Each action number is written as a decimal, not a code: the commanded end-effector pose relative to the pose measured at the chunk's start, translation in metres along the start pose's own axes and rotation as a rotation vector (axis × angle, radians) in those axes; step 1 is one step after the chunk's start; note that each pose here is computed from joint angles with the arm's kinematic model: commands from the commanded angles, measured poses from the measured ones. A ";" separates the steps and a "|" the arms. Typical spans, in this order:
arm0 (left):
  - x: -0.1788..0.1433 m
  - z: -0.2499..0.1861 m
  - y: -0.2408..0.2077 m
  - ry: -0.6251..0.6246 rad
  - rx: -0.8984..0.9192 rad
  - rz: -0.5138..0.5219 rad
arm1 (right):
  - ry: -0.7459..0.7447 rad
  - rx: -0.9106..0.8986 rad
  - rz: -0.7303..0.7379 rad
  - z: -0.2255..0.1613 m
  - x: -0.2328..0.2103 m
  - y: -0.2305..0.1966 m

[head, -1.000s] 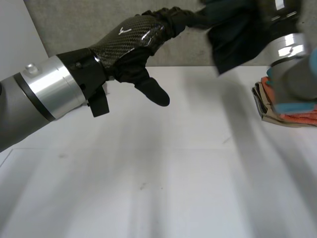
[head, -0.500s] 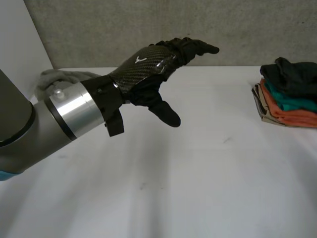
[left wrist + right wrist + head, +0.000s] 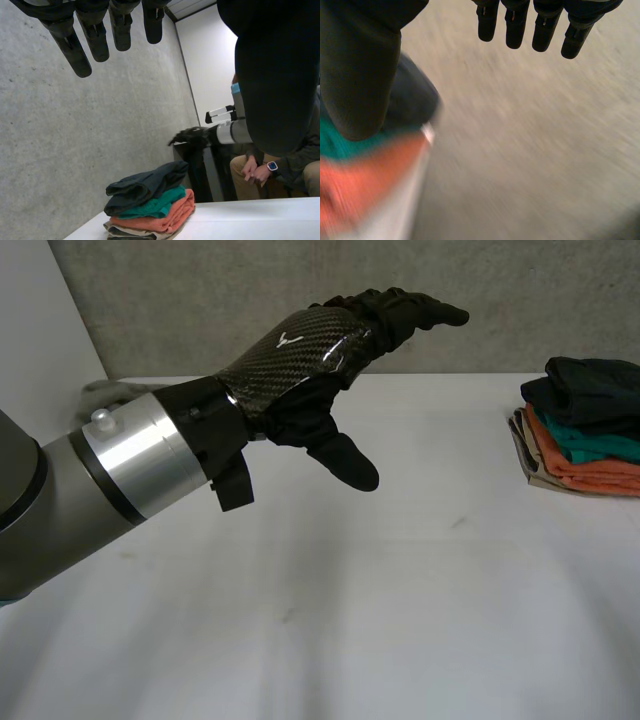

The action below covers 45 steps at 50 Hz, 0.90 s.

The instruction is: Fold the laundry.

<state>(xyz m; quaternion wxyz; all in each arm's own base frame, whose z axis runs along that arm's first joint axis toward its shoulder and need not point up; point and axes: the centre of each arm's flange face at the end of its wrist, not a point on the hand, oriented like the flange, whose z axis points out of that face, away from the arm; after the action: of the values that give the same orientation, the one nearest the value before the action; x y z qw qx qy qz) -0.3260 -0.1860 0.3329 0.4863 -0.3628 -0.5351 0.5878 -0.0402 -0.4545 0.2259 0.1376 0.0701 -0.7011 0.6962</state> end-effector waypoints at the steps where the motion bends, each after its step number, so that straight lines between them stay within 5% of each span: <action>1: -0.005 -0.002 -0.013 -0.036 0.037 0.008 | 0.405 -0.062 -0.372 -0.002 0.047 -0.040; 5: -0.013 -0.002 -0.035 -0.091 0.106 0.032 | 0.439 0.261 -0.367 0.001 0.030 -0.098; 9: -0.035 -0.008 -0.065 -0.240 0.189 0.048 | 0.323 0.621 -0.305 -0.029 -0.026 -0.168; 14: -0.093 -0.037 -0.098 -0.603 0.241 0.155 | -0.066 0.869 -0.107 -0.081 -0.123 -0.198; 21: -0.177 -0.068 -0.081 -0.963 -0.033 0.495 | -0.482 0.692 0.031 -0.140 -0.223 -0.161; 25: -0.233 -0.079 -0.041 -1.015 -0.209 0.597 | -0.632 0.450 0.008 -0.170 -0.265 -0.118; 31: -0.302 -0.091 0.031 -0.952 -0.312 0.564 | -0.719 0.129 -0.123 -0.208 -0.296 -0.052; 37: -0.355 -0.102 0.106 -0.898 -0.329 0.514 | -0.742 0.062 -0.143 -0.223 -0.304 -0.020; 45: -0.376 -0.118 0.159 -0.905 -0.392 0.451 | -0.703 0.086 -0.142 -0.222 -0.298 -0.008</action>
<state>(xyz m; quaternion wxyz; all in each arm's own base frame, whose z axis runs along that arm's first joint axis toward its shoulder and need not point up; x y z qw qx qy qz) -0.1510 -0.5009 0.1576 -0.0116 -0.2678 -0.6789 0.6835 0.2742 -0.2576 0.1466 -0.0747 0.3723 -0.6772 0.6302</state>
